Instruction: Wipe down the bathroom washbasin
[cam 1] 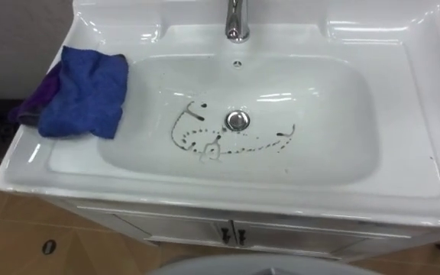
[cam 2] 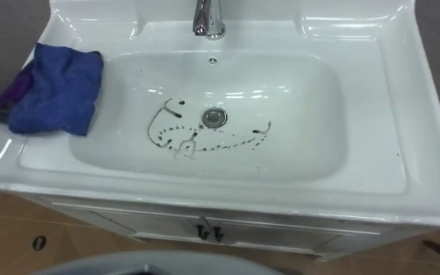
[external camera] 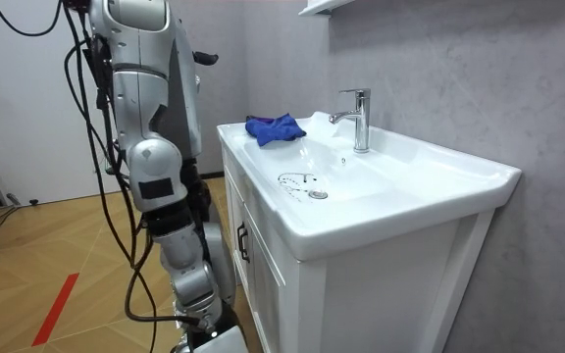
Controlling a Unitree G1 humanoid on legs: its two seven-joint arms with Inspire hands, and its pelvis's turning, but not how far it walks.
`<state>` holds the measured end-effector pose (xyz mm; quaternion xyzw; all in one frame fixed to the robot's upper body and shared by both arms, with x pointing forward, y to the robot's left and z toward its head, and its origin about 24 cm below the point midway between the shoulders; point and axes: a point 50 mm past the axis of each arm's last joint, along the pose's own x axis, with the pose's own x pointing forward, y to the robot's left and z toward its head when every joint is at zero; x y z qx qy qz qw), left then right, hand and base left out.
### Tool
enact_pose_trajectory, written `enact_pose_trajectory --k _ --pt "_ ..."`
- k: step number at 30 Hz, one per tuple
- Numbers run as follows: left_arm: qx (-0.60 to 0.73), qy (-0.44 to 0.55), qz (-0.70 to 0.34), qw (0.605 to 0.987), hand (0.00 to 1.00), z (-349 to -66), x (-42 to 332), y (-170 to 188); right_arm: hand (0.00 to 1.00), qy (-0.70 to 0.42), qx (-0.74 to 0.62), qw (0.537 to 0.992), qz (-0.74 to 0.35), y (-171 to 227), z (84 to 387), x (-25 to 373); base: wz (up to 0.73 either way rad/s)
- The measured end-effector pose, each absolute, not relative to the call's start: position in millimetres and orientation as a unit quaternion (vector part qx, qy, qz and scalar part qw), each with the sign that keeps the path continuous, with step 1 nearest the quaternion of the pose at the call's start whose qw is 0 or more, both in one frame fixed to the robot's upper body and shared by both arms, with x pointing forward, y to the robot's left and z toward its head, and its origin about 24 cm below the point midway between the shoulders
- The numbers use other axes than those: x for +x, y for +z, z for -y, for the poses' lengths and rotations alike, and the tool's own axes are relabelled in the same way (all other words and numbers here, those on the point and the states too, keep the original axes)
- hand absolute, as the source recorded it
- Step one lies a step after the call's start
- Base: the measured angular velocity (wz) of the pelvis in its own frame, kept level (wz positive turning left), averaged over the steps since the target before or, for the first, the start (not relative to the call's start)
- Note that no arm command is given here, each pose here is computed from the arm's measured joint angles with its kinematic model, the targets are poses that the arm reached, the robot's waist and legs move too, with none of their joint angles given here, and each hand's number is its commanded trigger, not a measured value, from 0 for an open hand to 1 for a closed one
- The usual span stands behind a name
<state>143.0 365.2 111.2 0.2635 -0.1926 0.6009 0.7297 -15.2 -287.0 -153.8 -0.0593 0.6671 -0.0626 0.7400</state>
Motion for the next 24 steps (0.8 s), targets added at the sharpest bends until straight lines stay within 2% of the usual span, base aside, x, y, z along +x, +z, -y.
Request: enact_pose_trajectory --k 4,11,16,24 --pt "0.292 0.54 0.178 0.769 0.0 -346.3 158.6 99.6 0.0 -0.05 -0.051 0.738 -0.671 -154.3 285.3 -15.4 -0.04" --pt "0.335 0.5 0.167 0.781 0.0 -332.0 165.8 90.4 0.0 -0.04 -0.046 0.732 -0.679 -155.1 283.0 -17.3 -0.13" --pt "0.339 0.45 0.13 0.816 0.0 -318.8 175.4 75.5 0.0 -0.034 -0.049 0.727 -0.685 -156.3 281.5 -13.8 -0.02" --pt "0.341 0.397 0.06 0.85 0.0 -304.2 182.6 47.2 0.0 -0.027 -0.051 0.712 -0.7 -157.8 278.5 -14.3 -0.01"
